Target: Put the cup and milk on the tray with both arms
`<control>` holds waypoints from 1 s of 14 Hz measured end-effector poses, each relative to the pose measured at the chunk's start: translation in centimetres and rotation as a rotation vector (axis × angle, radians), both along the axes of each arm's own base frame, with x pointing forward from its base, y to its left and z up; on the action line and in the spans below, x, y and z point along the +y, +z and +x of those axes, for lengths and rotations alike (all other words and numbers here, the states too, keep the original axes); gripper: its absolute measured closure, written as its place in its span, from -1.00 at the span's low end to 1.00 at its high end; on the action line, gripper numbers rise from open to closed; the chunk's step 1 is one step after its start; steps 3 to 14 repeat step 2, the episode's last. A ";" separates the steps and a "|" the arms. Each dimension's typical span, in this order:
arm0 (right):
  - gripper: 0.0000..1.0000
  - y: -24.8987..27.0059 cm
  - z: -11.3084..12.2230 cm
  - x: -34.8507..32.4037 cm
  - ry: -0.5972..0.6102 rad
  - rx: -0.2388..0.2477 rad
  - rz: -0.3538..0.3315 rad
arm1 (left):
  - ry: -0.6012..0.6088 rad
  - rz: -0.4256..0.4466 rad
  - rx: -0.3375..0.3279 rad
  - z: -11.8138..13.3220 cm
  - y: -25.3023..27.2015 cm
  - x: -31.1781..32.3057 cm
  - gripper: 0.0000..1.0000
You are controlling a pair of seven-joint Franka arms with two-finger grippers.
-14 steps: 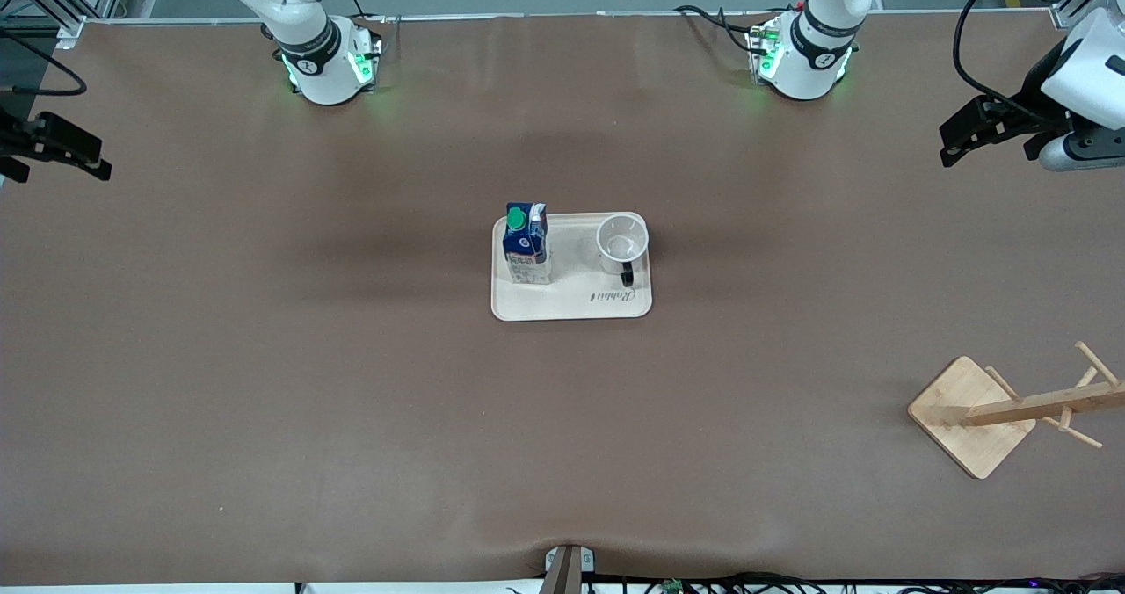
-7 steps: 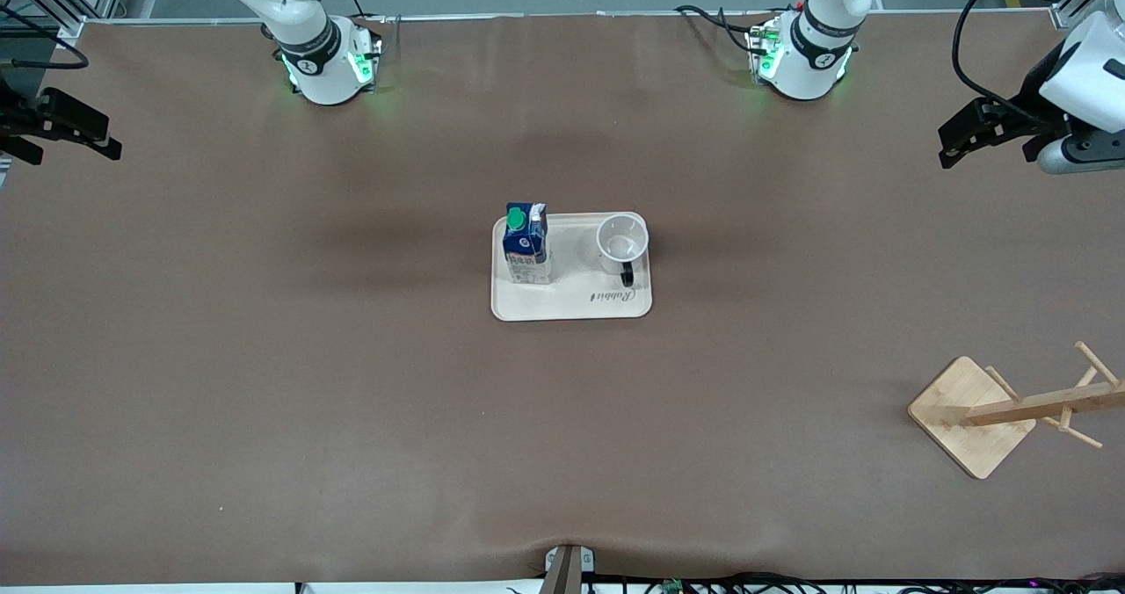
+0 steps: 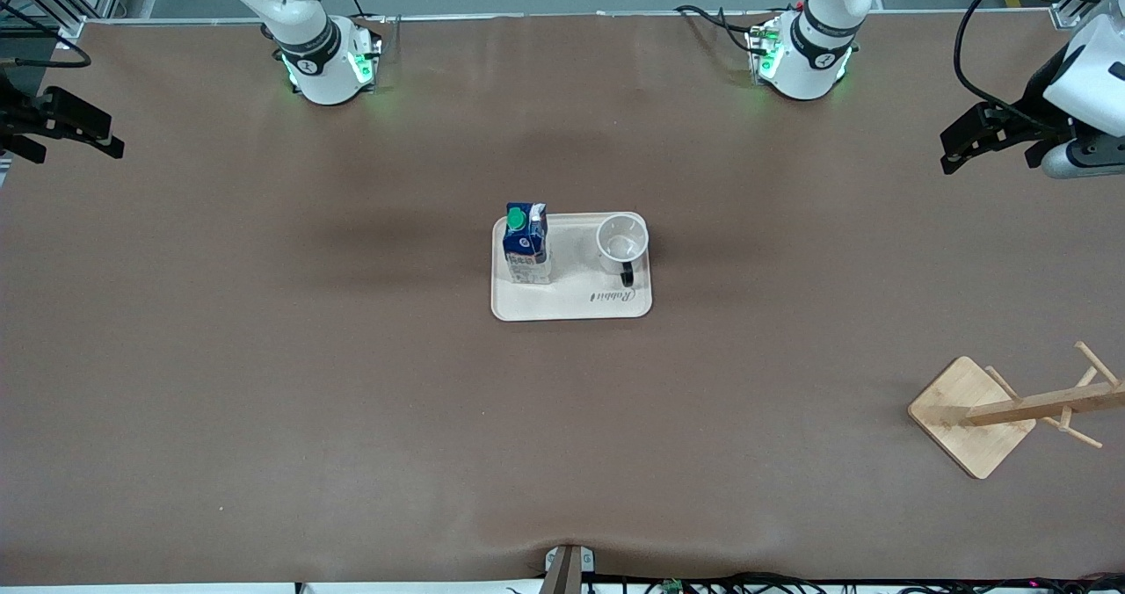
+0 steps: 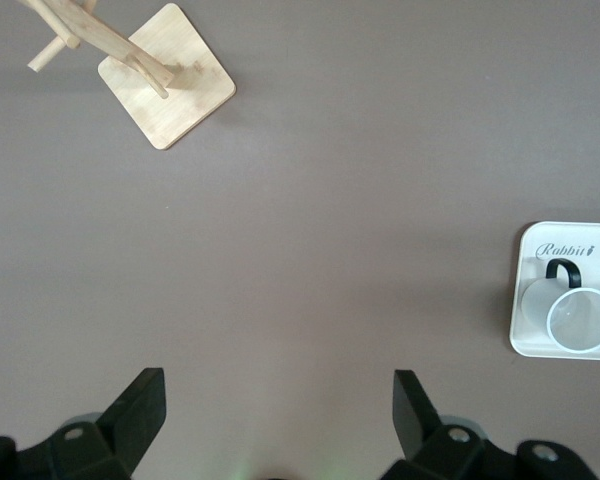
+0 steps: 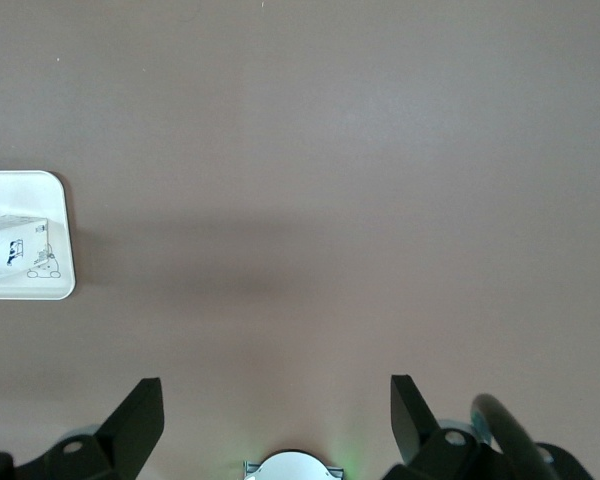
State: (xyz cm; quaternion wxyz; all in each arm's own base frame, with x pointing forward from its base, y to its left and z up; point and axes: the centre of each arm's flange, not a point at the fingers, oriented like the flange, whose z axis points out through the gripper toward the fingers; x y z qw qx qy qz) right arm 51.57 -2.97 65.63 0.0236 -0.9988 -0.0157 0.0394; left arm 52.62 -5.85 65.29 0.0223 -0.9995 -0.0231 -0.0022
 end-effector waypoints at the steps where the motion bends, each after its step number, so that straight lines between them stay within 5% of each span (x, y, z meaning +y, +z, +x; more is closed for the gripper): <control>1: -1.00 0.0 0.0 0.0 0.000 0.000 0.000 | 0.000 0.000 0.000 0.1 0.0 0.0 -1.00; 14: -1.00 0.0 0.0 0.0 0.000 0.001 0.000 | 0.000 -0.001 -0.001 0.2 0.0 0.0 -1.00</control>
